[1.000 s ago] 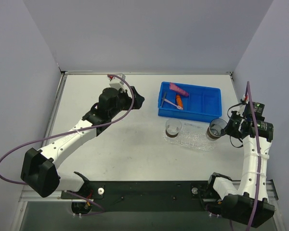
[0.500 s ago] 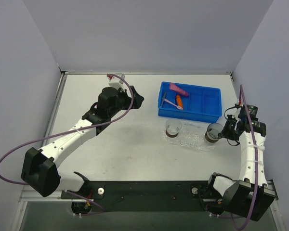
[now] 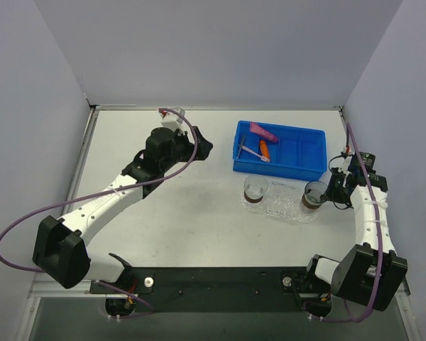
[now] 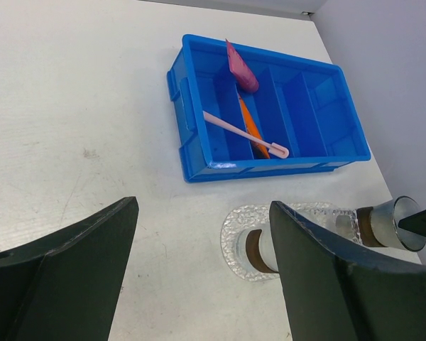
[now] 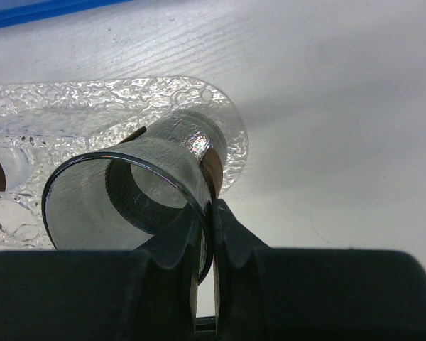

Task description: Prepare toiletry sets of a toothbrush and toothpaste on the tray

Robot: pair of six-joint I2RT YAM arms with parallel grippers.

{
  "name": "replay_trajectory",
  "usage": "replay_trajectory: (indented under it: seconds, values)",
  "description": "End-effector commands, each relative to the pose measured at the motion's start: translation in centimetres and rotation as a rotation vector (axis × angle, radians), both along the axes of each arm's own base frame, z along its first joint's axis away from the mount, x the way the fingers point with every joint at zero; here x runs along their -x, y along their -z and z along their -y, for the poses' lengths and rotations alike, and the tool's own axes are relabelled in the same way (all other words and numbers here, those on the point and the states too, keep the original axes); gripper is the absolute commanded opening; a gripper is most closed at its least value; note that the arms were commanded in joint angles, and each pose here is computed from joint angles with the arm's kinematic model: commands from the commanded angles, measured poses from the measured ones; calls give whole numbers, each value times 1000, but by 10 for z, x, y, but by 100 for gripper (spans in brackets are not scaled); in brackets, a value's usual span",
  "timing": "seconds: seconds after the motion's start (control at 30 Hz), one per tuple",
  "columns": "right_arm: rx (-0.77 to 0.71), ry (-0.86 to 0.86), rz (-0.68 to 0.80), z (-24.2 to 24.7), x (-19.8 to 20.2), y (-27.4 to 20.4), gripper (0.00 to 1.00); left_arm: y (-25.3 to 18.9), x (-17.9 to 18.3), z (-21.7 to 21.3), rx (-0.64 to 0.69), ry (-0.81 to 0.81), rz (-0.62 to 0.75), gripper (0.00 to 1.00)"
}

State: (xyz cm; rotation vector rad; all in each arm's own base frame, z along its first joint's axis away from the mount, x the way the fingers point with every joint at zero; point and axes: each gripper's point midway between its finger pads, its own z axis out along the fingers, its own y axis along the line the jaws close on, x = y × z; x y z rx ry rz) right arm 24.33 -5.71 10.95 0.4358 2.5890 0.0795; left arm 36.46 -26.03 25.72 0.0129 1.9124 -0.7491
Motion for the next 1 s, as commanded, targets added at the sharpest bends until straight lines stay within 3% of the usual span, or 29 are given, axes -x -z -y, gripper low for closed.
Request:
replay_trajectory:
  seconds: [0.0, 0.97]
  values:
    - [-6, -17, 49, 0, -13, -6, 0, -27, -6, 4, 38, 15, 50, 85]
    - [-40, 6, -12, -5, 0, 9, 0, -22, -6, 0, 41, 11, 36, 85]
